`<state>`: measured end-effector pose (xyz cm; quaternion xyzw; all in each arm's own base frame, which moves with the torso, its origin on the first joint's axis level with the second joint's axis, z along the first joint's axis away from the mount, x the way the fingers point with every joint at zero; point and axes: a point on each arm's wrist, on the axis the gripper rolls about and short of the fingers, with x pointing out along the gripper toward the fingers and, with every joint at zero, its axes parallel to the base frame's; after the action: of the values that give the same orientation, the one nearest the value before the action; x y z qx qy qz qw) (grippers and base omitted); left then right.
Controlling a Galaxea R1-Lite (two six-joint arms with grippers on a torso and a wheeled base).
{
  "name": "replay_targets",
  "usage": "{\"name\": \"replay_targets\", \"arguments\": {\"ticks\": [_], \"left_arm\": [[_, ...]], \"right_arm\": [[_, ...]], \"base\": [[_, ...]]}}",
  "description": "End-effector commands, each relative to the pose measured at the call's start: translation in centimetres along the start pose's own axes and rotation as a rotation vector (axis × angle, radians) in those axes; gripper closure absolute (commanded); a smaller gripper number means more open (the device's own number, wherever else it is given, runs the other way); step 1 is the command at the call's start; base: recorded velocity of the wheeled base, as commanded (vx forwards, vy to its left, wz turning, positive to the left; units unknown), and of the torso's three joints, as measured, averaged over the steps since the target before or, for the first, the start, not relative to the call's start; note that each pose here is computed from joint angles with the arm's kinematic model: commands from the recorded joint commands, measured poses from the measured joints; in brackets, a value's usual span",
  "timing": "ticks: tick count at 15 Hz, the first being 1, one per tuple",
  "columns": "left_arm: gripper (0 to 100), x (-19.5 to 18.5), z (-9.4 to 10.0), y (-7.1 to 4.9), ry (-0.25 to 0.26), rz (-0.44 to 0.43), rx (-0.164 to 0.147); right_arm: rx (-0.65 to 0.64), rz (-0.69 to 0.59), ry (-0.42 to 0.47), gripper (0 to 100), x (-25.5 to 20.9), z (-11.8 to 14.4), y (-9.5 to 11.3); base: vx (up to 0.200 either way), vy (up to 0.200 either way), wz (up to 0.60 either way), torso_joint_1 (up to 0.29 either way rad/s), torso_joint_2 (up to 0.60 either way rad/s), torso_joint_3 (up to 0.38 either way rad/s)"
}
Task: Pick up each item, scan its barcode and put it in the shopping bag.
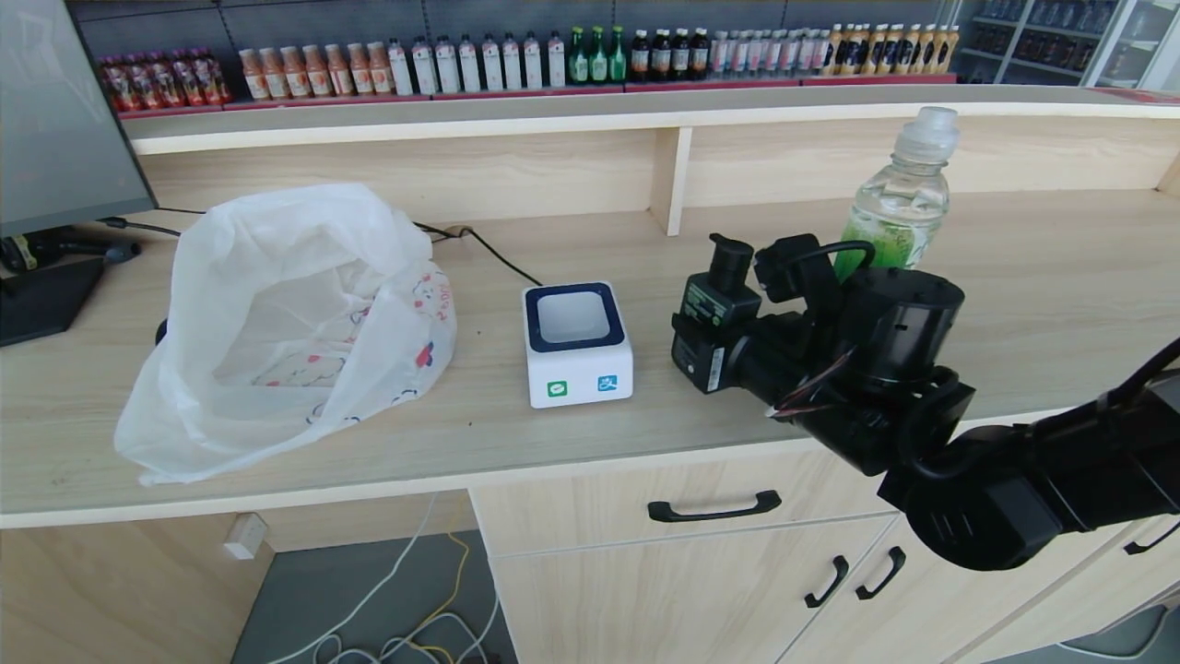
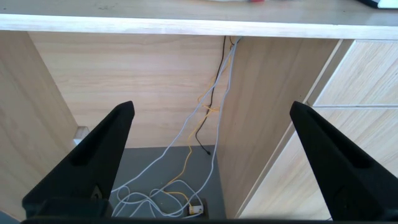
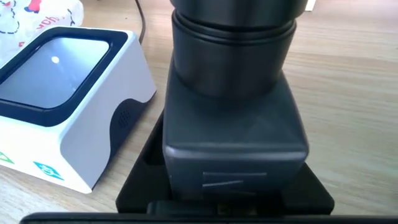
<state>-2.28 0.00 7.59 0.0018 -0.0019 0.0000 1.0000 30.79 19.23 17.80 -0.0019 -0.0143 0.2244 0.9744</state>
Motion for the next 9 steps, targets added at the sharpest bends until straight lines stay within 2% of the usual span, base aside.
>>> {"name": "replay_targets", "arguments": {"ticks": [1,9], "left_arm": [[0,0.0,0.0,0.0,-0.001,0.000,-0.001],[0,0.0,0.0,0.0,-0.001,0.000,0.001]], "right_arm": [[0.001,0.001,-0.017,100,-0.4,0.6,0.0],[0.074,0.014,-0.134,100,-3.4,4.7,-0.3]], "base": [[0.000,0.000,0.00,0.000,0.00,0.000],[0.000,0.000,0.00,0.000,0.00,0.000]]}}
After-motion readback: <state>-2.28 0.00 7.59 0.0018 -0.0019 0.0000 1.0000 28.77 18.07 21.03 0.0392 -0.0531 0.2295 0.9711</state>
